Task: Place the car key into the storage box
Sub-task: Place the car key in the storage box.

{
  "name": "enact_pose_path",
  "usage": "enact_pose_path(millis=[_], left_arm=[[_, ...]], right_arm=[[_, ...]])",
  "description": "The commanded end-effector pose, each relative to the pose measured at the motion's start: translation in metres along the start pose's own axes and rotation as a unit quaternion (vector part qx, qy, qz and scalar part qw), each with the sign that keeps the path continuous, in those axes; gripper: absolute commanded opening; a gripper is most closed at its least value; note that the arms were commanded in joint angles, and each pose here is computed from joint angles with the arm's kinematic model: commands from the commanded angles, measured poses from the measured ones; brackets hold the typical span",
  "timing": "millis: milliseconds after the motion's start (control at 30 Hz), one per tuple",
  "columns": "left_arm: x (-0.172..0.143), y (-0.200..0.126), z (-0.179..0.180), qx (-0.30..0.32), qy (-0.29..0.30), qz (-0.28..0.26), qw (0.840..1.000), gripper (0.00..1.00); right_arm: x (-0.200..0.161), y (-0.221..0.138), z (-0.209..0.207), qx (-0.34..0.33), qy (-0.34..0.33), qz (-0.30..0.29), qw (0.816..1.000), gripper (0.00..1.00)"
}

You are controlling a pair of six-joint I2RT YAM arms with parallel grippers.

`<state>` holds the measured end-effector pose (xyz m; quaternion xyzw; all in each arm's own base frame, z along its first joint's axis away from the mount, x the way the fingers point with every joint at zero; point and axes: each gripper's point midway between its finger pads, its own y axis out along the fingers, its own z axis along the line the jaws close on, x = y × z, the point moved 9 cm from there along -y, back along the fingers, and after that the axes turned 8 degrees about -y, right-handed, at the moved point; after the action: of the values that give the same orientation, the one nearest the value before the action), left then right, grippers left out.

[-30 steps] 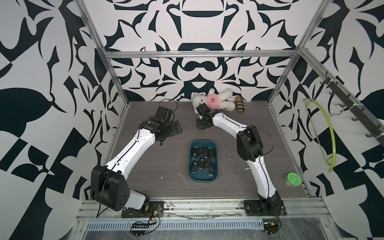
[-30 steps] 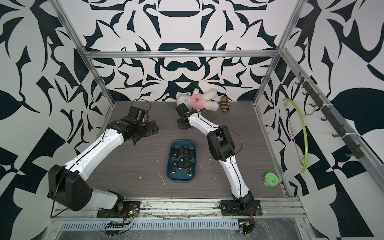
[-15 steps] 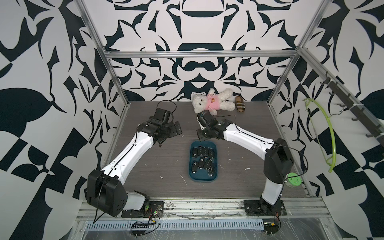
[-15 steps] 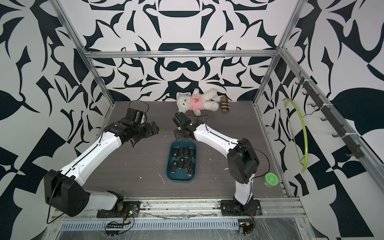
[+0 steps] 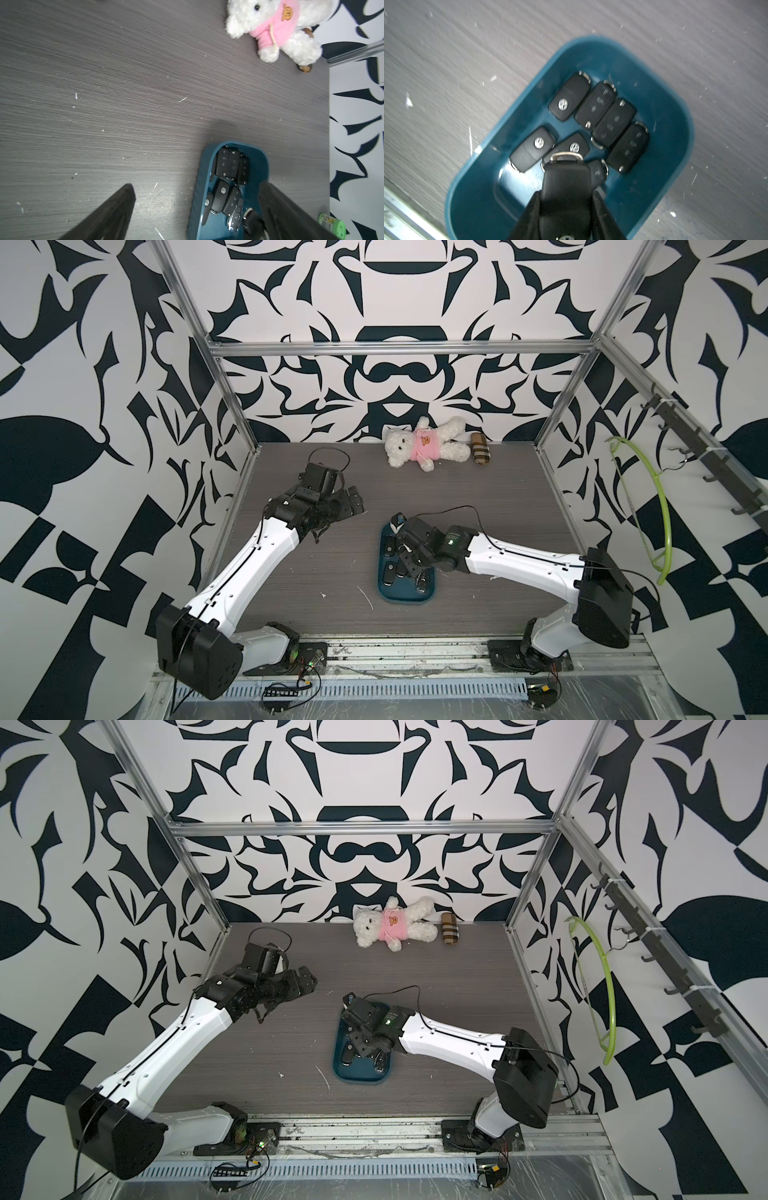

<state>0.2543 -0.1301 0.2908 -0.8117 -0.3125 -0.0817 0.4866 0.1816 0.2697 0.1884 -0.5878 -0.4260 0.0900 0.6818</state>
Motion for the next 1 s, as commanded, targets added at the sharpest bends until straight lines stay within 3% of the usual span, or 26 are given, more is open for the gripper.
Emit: enact_pose_path(millis=[0,467,967], left_arm=[[-0.009,-0.01,0.006,0.006,-0.001,0.003,1.0,0.99],[-0.03,-0.04,0.016,-0.017,0.0,-0.004,1.0,0.99],[-0.036,-0.043,0.025,-0.012,-0.007,-0.006,1.0,0.99]], right_arm=[[-0.001,-0.009,0.004,-0.01,0.004,-0.032,0.999,0.33],[-0.029,0.03,0.034,-0.009,-0.021,0.009,1.0,0.33],[-0.033,0.049,0.044,-0.003,-0.019,0.032,0.999,0.34]])
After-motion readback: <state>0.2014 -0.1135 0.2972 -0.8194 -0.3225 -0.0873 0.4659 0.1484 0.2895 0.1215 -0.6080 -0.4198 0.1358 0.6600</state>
